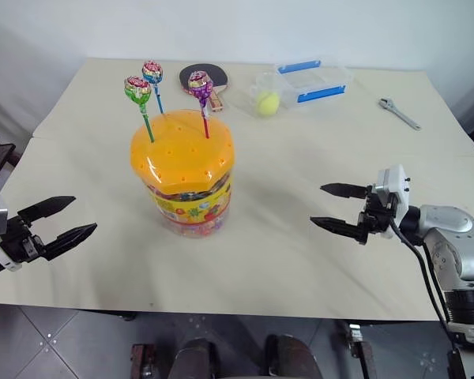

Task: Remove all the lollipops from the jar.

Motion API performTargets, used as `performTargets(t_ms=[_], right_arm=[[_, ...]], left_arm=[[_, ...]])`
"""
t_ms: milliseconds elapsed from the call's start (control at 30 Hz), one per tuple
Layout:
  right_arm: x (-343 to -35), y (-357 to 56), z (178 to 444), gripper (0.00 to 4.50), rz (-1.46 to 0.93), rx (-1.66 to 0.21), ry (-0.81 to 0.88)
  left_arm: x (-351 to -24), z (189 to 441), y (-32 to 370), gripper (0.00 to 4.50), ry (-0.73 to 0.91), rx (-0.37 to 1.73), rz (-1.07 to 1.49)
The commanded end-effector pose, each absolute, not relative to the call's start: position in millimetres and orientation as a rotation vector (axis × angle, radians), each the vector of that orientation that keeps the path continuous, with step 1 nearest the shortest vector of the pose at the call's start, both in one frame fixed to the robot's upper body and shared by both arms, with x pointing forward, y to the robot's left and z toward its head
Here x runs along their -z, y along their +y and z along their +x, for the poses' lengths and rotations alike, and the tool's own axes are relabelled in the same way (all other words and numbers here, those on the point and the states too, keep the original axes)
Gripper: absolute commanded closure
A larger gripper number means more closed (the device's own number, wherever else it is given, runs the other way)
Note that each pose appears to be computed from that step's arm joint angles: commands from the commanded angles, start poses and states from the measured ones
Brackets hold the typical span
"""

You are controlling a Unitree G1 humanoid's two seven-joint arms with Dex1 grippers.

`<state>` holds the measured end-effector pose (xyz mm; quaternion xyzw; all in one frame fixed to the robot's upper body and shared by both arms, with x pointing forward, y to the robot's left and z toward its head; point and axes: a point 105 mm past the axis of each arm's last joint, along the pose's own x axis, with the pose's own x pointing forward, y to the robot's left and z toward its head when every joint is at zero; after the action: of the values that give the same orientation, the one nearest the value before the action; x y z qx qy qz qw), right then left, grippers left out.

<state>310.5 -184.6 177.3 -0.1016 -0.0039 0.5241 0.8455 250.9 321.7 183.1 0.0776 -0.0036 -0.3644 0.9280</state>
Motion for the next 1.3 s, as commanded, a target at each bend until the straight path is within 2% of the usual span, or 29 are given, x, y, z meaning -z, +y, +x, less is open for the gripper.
performTargets(t_ms=[33,200,300,533,733,900,1167,1300], right_arm=[[-197,-189,310,0.03,-0.251,-1.098,-0.08],[-201,-189,312,0.03,-0.254,-1.099,-0.085],[-207,-190,310,0.03,-0.263,-1.121,-0.089],[-229,-189,298,0.03,-0.272,-1.202,-0.132],[-279,-176,292,0.03,-0.172,-1.25,-0.309],[-287,-166,283,0.03,-0.193,-1.296,-0.349],[-292,-162,279,0.03,-0.194,-1.279,-0.388],[-292,-166,277,0.0,-0.196,-1.242,-0.396]], left_arm=[[-196,249,325,0.0,-0.03,0.743,0.212],[-208,249,326,0.0,-0.029,0.714,0.153],[-218,245,322,0.0,-0.039,0.718,0.233],[-256,233,304,0.0,-0.088,0.84,0.31],[-295,250,260,0.0,-0.218,0.976,0.416],[-318,264,225,0.0,-0.334,1.104,0.425],[-321,286,189,0.0,-0.379,1.275,0.374],[-322,293,183,0.91,-0.384,1.301,0.338]])
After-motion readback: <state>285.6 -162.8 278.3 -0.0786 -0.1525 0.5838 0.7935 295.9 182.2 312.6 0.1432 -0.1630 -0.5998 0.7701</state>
